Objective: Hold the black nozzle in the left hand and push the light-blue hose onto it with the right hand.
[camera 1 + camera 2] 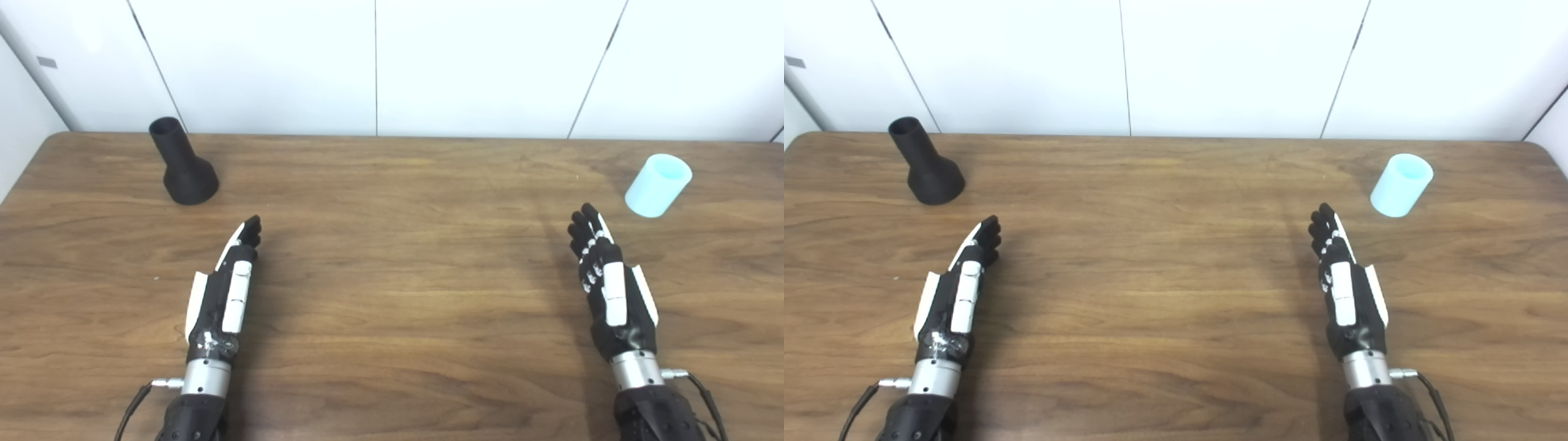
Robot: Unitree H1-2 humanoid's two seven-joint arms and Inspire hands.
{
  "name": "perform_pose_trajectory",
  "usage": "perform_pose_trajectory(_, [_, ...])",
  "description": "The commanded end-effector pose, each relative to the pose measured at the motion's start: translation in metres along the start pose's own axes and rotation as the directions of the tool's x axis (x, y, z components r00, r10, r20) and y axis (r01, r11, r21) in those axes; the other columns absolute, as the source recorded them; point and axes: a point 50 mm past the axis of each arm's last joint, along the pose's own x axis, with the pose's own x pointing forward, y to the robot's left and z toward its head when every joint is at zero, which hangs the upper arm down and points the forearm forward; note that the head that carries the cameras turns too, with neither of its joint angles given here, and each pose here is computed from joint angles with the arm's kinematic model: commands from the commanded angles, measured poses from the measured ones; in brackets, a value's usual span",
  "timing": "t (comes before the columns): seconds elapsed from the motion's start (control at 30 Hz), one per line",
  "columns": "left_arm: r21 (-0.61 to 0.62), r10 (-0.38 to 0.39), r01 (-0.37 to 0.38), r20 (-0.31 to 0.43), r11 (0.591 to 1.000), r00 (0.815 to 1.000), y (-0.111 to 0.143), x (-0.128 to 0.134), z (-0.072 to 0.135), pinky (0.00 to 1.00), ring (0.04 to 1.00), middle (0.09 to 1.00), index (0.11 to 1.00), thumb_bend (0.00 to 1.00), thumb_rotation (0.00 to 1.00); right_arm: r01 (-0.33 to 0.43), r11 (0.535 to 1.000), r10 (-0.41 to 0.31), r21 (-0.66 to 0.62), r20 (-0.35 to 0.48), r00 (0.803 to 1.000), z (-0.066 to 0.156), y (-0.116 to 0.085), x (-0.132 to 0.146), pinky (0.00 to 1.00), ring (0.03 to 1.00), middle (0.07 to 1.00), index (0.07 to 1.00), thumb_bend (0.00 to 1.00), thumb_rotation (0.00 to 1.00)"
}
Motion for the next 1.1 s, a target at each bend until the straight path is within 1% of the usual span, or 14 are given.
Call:
perform_pose_trajectory(0.0, [-0.01, -0.029, 0.029, -0.036, 1.0, 0.999, -0.005, -0.004, -0.004, 0.94, 0.949, 0.951, 0.935, 0.47, 1.0, 0.015, 1.0, -0.014, 0.006, -0.068, 0.998, -0.019, -0.002, -0.014, 0.99, 0.959, 0.956, 0.96, 0.59, 1.0])
perform_pose_trajectory(0.17, [-0.001, -0.03, 0.03, -0.037, 1.0, 0.999, -0.005, -0.004, -0.004, 0.94, 0.946, 0.949, 0.931, 0.46, 1.0, 0.012, 1.0, -0.011, 0.01, -0.069, 0.998, -0.019, -0.002, -0.013, 0.99, 0.963, 0.961, 0.962, 0.59, 1.0])
perform_pose_trajectory(0.3, [-0.005, -0.028, 0.027, -0.035, 1.0, 0.999, -0.005, -0.004, -0.004, 0.93, 0.942, 0.945, 0.931, 0.48, 1.0, 0.01, 1.0, -0.01, 0.006, -0.066, 0.998, -0.019, -0.002, -0.013, 0.99, 0.961, 0.96, 0.962, 0.59, 1.0])
perform_pose_trajectory(0.53, [-0.014, -0.029, 0.028, -0.038, 1.0, 0.999, -0.006, -0.003, -0.004, 0.94, 0.946, 0.946, 0.93, 0.46, 1.0, 0.011, 1.0, -0.011, 0.001, -0.067, 0.998, -0.02, -0.002, -0.012, 0.98, 0.954, 0.954, 0.958, 0.59, 1.0])
perform_pose_trajectory(0.67, [-0.011, -0.032, 0.031, -0.035, 0.999, 0.999, -0.009, -0.003, -0.007, 0.94, 0.947, 0.948, 0.931, 0.43, 1.0, 0.005, 1.0, -0.005, 0.008, -0.069, 0.998, -0.021, -0.004, -0.013, 0.99, 0.964, 0.963, 0.967, 0.6, 1.0])
perform_pose_trajectory(0.83, [0.006, -0.051, 0.052, -0.052, 0.999, 0.997, -0.014, -0.005, -0.011, 0.97, 0.958, 0.955, 0.935, 0.5, 1.0, 0.001, 1.0, 0.0, 0.01, -0.069, 0.998, -0.026, -0.01, -0.014, 1.0, 0.978, 0.973, 0.976, 0.57, 1.0])
perform_pose_trajectory(0.93, [0.017, -0.064, 0.065, -0.053, 0.998, 0.996, -0.019, -0.004, -0.013, 0.96, 0.96, 0.959, 0.938, 0.52, 1.0, -0.002, 1.0, 0.002, 0.005, -0.07, 0.998, -0.03, -0.014, -0.014, 1.0, 0.98, 0.972, 0.977, 0.58, 1.0])
perform_pose_trajectory(1.0, [0.025, -0.071, 0.072, -0.059, 0.997, 0.996, -0.022, -0.003, -0.015, 0.97, 0.959, 0.957, 0.938, 0.55, 1.0, -0.001, 1.0, 0.001, 0.002, -0.071, 0.997, -0.033, -0.017, -0.013, 1.0, 0.983, 0.977, 0.982, 0.58, 1.0])
perform_pose_trajectory(1.07, [0.03, -0.073, 0.075, -0.064, 0.997, 0.995, -0.027, -0.003, -0.017, 0.97, 0.961, 0.959, 0.94, 0.54, 1.0, -0.004, 1.0, 0.005, 0.002, -0.071, 0.997, -0.037, -0.02, -0.012, 1.0, 0.991, 0.985, 0.992, 0.57, 1.0])
